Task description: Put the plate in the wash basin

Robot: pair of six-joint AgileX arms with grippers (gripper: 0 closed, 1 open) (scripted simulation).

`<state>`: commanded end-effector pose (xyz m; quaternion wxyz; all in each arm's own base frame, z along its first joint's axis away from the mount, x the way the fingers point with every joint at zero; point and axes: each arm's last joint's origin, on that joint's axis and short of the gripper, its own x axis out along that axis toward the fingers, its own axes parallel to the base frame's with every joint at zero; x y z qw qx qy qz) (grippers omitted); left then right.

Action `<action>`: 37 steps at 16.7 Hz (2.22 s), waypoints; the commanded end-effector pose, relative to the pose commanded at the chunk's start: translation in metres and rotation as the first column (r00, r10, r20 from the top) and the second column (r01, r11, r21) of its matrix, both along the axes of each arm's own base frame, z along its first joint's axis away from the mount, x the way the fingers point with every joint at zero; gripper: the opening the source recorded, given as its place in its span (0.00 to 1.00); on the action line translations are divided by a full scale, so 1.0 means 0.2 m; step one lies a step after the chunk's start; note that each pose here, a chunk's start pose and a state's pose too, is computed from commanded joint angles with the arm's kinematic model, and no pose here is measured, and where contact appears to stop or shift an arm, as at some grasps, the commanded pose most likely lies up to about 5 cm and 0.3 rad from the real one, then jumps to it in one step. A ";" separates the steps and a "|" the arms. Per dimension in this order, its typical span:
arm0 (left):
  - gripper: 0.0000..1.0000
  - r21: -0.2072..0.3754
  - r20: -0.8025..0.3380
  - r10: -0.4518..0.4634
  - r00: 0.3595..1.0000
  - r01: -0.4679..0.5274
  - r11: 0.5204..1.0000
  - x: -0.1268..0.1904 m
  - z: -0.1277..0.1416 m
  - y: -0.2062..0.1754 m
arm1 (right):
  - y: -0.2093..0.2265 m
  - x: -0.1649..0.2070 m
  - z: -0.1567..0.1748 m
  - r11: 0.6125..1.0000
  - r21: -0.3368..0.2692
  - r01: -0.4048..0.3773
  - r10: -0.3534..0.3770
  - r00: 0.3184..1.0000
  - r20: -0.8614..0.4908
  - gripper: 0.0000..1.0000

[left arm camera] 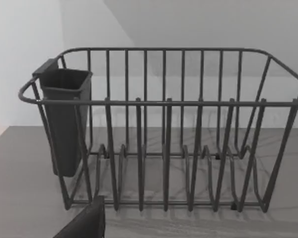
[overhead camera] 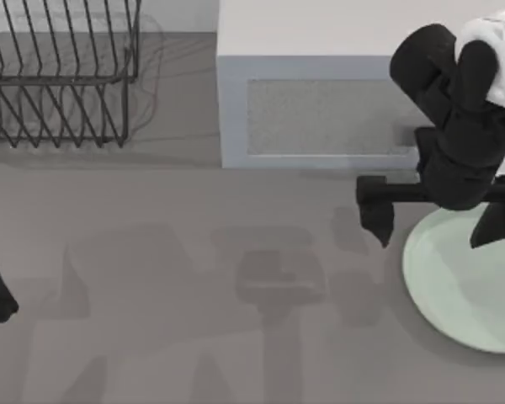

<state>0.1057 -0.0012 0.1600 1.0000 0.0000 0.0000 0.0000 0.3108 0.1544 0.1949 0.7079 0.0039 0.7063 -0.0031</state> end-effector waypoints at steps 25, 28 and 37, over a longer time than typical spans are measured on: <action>1.00 0.000 0.000 0.000 1.000 0.000 1.000 0.00 0.00 0.00 | 0.00 0.00 -0.51 1.000 -0.001 0.000 0.000 1.000 -0.002 0.70; 1.00 0.000 0.000 0.000 1.000 0.000 1.000 0.00 0.00 0.00 | 0.00 0.00 -0.51 1.000 -0.001 0.000 0.000 1.000 -0.002 0.47; 1.00 0.000 0.000 0.000 1.000 0.000 1.000 0.00 0.00 0.00 | 0.00 0.00 -0.51 1.000 -0.001 0.000 0.000 1.000 -0.002 0.00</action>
